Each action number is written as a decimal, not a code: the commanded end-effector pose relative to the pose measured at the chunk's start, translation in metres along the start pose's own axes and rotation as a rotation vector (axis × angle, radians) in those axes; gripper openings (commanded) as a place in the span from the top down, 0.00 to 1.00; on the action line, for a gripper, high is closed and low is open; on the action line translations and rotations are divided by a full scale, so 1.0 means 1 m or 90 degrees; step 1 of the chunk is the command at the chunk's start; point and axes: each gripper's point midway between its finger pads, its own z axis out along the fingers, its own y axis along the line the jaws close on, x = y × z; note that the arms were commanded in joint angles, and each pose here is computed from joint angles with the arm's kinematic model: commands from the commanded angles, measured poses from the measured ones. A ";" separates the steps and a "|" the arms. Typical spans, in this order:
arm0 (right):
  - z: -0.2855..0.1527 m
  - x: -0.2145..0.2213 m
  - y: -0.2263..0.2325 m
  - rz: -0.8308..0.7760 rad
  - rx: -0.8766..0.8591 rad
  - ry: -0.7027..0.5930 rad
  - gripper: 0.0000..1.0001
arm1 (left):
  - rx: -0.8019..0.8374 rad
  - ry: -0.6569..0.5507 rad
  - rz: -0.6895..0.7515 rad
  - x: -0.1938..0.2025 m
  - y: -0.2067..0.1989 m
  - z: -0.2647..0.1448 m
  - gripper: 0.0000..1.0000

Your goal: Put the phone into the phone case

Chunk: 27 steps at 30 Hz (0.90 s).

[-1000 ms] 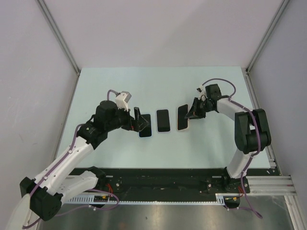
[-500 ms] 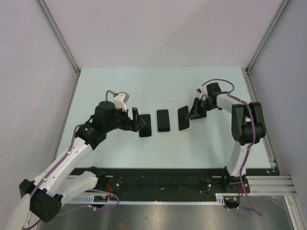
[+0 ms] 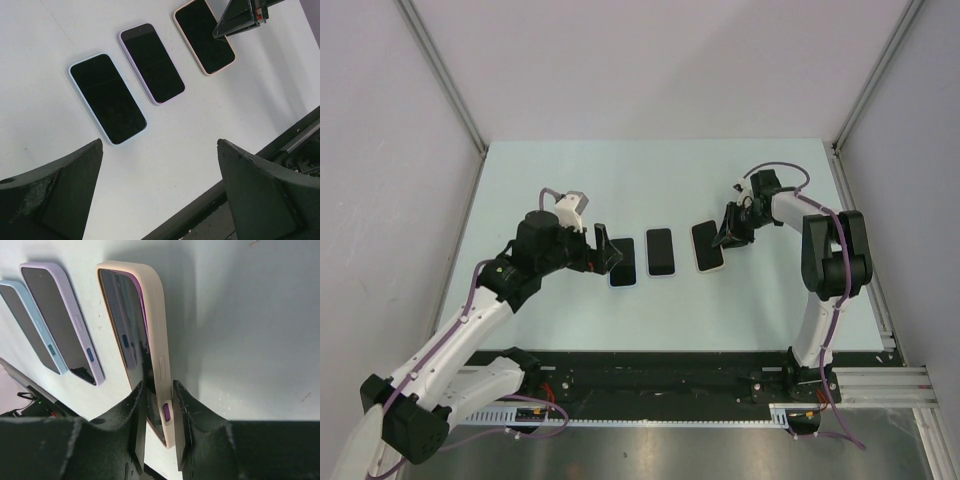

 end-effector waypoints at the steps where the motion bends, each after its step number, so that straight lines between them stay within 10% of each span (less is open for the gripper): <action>1: -0.013 -0.022 -0.017 -0.002 0.081 -0.048 0.71 | -0.004 -0.025 0.003 -0.009 0.001 -0.006 0.00; 10: -0.043 0.000 -0.007 -0.022 0.173 -0.047 0.57 | 0.014 -0.063 0.004 -0.020 -0.006 -0.014 0.00; 19: -0.097 0.024 0.099 -0.149 0.059 -0.152 0.48 | 0.022 -0.121 0.000 -0.044 -0.015 -0.031 0.00; 23: -0.120 0.054 0.151 -0.196 -0.037 -0.214 0.27 | 0.042 -0.153 -0.006 -0.055 -0.024 -0.042 0.00; 24: -0.138 0.061 0.166 -0.211 -0.071 -0.247 0.05 | 0.049 -0.166 -0.008 -0.060 -0.026 -0.046 0.00; 27: -0.148 0.076 0.179 -0.204 -0.093 -0.287 0.00 | 0.073 -0.198 -0.018 -0.069 -0.035 -0.056 0.00</action>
